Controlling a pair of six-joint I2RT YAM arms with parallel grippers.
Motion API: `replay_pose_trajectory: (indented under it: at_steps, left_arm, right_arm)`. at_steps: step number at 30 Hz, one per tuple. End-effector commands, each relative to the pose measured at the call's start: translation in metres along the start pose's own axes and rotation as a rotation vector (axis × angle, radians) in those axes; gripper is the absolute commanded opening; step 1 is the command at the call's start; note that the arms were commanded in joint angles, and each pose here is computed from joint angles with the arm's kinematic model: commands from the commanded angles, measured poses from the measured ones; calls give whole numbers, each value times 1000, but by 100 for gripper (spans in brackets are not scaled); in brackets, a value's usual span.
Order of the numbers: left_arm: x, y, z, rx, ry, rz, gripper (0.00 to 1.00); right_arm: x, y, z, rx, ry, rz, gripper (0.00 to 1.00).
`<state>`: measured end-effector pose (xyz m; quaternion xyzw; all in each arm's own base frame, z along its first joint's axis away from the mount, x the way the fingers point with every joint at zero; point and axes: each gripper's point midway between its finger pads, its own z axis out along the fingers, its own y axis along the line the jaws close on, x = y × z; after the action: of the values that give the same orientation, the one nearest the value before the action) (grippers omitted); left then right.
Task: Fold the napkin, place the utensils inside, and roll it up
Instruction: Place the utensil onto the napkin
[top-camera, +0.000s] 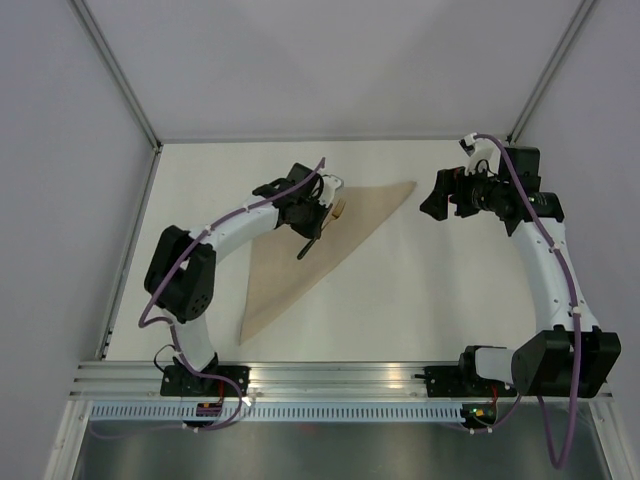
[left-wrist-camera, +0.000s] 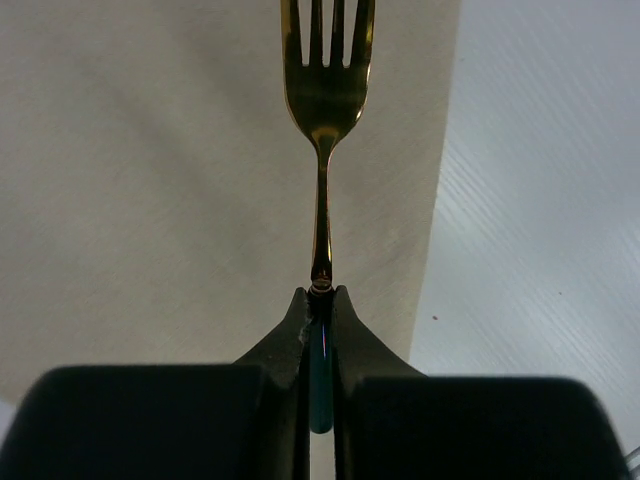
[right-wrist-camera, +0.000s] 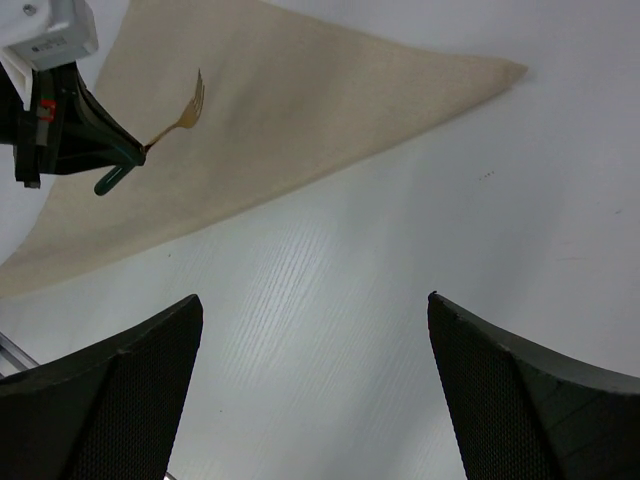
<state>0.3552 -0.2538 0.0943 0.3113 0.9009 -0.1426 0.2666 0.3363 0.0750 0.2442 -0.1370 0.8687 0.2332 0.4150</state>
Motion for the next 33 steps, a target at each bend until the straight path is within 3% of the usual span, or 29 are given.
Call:
replay_pose_trajectory:
  at_steps: [1,22,33]
  left_arm:
    - [-22,-22,6,84,-41,108,2]
    - [18,-62,65,169,122,71,2]
    - [16,-62,68,155,123,60,2]
  right_arm:
    - [-4,-10,-3,70,-40,23,98]
    - [7,-18,5,87,-9,28,98]
    - [12,-19,6,86,3,27,98]
